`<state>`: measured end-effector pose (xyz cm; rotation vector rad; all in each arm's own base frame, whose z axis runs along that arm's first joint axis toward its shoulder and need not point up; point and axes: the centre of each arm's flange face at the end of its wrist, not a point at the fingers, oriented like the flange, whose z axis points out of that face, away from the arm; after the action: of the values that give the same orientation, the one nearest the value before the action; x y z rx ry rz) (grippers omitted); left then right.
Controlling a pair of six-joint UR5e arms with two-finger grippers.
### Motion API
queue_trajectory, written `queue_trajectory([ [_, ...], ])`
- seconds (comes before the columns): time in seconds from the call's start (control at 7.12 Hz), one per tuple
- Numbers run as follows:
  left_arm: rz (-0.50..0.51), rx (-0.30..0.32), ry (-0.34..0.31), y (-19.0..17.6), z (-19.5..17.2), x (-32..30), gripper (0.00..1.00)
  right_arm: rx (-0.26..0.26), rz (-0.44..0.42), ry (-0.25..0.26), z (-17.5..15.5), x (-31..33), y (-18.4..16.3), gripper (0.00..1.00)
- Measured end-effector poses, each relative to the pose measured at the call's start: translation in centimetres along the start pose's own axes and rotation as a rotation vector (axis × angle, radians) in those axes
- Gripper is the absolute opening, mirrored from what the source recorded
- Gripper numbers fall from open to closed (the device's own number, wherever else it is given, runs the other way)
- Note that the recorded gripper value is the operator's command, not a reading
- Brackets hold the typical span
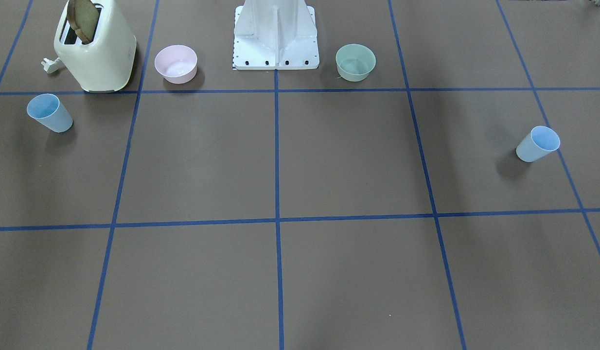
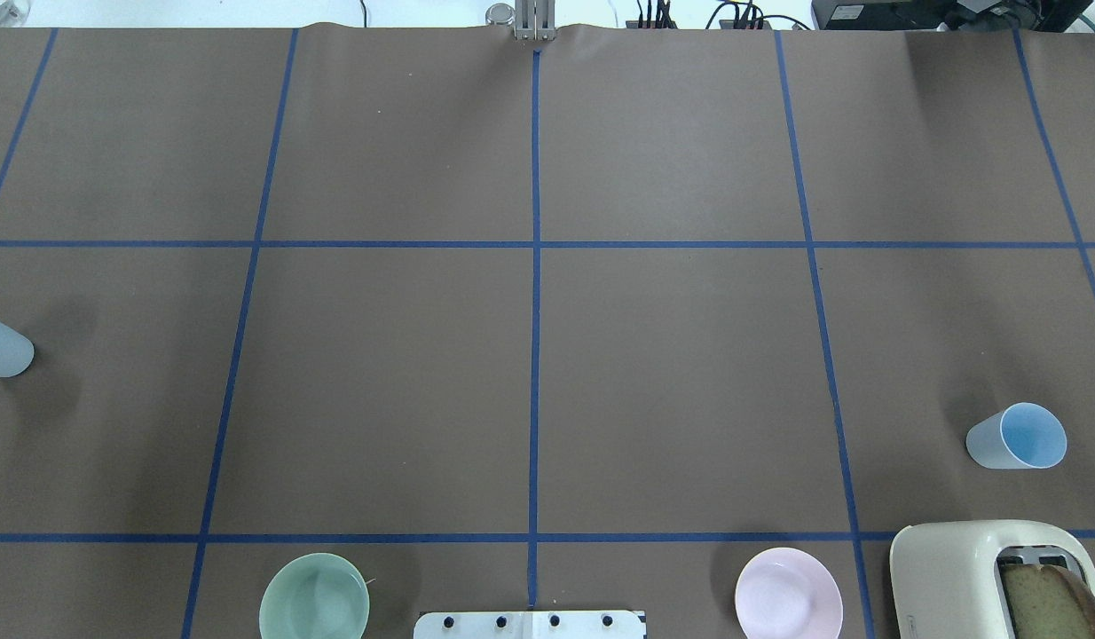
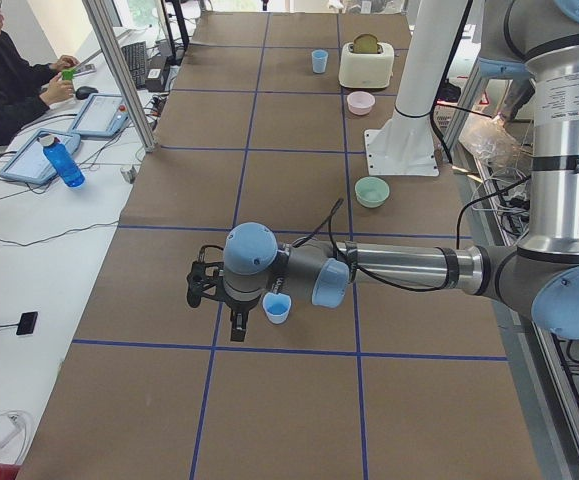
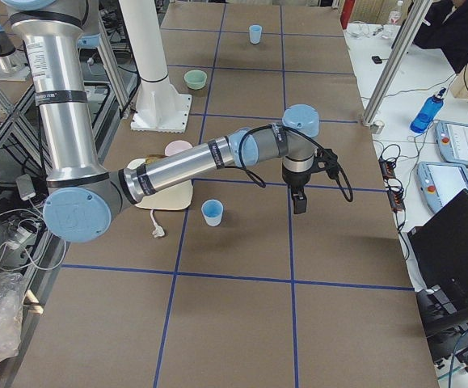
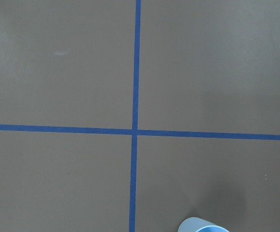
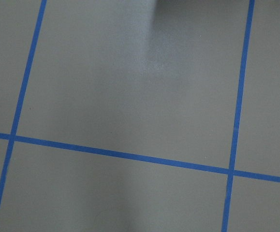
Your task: Stack blue cups with both arms
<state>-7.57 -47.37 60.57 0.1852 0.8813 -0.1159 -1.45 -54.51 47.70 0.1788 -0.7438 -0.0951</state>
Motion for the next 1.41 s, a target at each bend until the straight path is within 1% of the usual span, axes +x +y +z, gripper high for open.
queue_trajectory([
  [0.56, 0.011, 0.01, -0.001, 0.2, -0.5, 0.6, 0.98, 0.005, -0.024, -0.002, 0.1, -1.2, -0.6, 1.0],
  [0.7, 0.016, 0.013, -0.016, 0.2, -0.5, 0.7, 0.98, -0.004, -0.022, 0.002, 0.5, -1.0, -0.2, 1.0],
  [0.84, 0.021, 0.016, -0.046, 0.1, -0.3, 0.6, 0.98, -0.011, -0.017, 0.001, 0.8, -0.8, 0.2, 1.0],
  [0.98, 0.032, 0.007, -0.062, 0.0, 0.4, 0.8, 0.98, -0.014, -0.016, -0.003, 0.8, -0.8, 0.5, 1.0],
  [1.12, 0.038, -0.013, -0.064, -0.1, 1.7, 1.7, 0.98, -0.015, -0.018, -0.013, 0.7, -0.9, 1.1, 1.0],
  [1.41, 0.037, -0.031, -0.052, 0.3, 4.3, 3.3, 0.98, -0.012, -0.021, -0.027, 0.3, -1.2, 1.8, 1.0],
])
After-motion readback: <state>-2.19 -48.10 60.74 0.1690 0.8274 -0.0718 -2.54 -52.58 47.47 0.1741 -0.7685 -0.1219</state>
